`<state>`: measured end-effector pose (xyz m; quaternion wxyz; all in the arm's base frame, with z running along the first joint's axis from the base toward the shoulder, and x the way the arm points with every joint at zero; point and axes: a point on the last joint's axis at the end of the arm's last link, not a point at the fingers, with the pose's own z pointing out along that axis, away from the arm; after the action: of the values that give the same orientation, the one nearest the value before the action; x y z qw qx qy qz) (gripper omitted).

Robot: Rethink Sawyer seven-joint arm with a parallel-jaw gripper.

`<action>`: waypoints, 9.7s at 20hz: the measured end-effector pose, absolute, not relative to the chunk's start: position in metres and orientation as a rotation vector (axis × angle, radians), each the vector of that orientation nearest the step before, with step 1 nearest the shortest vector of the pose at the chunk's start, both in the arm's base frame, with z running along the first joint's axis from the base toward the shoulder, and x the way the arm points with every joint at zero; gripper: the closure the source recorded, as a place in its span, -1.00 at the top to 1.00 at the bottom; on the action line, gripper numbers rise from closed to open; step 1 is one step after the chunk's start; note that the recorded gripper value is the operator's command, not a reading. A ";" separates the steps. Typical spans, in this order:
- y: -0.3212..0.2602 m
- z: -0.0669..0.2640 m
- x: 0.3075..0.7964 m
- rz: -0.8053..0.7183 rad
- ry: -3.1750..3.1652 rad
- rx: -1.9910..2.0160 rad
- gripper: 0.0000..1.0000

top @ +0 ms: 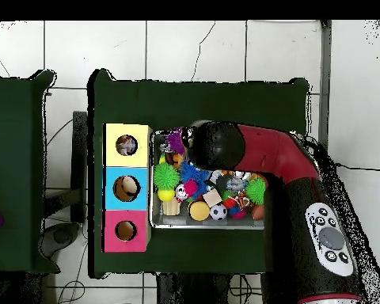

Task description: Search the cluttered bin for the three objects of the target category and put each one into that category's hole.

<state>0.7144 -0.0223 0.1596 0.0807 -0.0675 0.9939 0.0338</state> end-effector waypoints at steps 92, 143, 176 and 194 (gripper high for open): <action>-0.016 0.052 0.658 0.131 2.973 -0.313 1.00; -0.010 0.057 0.705 0.128 3.037 -0.342 -1.00; -0.055 0.132 0.697 0.047 3.073 -0.299 1.00; -0.048 0.123 0.694 0.044 3.018 -0.312 1.00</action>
<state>0.6943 -0.0479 0.1232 0.0536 -0.1028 0.9931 0.0144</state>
